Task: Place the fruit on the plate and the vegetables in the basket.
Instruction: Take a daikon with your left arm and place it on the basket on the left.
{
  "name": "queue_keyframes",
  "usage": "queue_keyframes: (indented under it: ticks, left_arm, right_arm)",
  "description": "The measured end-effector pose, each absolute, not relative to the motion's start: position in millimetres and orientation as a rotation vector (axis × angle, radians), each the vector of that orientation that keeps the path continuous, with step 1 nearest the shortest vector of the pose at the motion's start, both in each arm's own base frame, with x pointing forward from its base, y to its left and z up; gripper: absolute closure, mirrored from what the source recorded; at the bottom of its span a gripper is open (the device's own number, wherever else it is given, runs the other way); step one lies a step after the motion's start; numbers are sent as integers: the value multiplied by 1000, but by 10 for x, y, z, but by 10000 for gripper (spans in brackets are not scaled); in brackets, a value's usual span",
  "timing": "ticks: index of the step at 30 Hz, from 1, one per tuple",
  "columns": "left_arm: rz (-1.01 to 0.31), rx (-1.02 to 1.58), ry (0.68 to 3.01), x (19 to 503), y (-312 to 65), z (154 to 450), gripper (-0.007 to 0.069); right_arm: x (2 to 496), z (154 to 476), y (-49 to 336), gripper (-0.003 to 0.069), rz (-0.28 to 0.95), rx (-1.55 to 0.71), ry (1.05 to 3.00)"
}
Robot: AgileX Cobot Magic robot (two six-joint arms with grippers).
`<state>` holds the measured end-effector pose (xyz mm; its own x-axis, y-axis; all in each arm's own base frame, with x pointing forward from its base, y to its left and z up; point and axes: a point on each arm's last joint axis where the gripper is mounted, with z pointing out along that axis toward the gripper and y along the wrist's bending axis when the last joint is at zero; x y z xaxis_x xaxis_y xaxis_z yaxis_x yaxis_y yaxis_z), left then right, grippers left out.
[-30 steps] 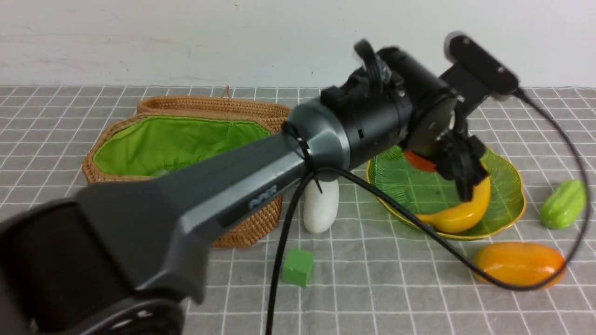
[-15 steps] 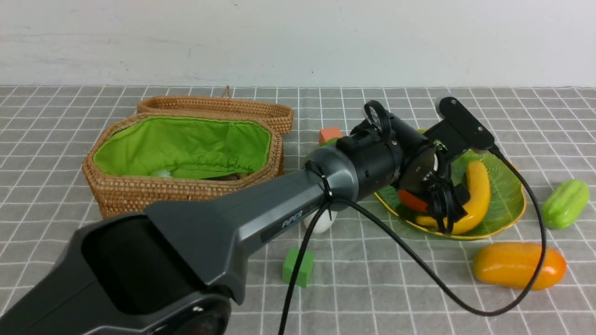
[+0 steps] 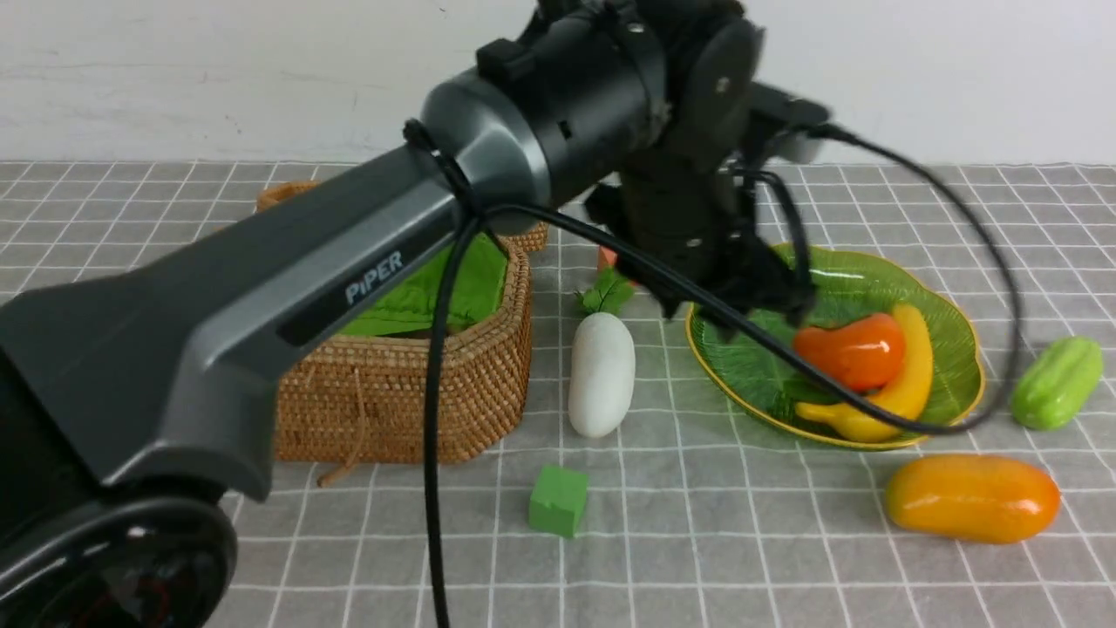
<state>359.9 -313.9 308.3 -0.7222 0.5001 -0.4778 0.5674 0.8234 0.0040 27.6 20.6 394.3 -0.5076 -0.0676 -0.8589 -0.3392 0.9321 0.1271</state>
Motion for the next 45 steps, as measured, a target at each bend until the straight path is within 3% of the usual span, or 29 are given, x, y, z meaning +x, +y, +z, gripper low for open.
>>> queue_keyframes:
  ticks: [4,10,17,22,28,40,45]
  left_arm:
    - [-150,663,2623,3870,-3007,2759,218]
    - [-54,643,2587,4113,-3045,2321,118]
    - [75,571,2543,4289,-3049,1962,53]
    - [96,574,2534,4305,-3056,1927,55]
    - [50,556,2549,4299,-3077,1927,220]
    - [26,559,2562,4291,-3087,1994,218]
    - [29,568,2580,4224,-3111,2054,132]
  right_arm:
    - [277,3944,206,545,344,-289,2087]
    - [282,3962,221,541,366,-286,2066]
    - [281,3963,222,540,360,-302,2062]
    - [280,3964,224,540,358,-311,2060]
    - [280,3964,225,540,357,-314,2059]
    - [269,3962,244,540,388,-318,2065]
    - [268,3960,245,538,378,-338,2062]
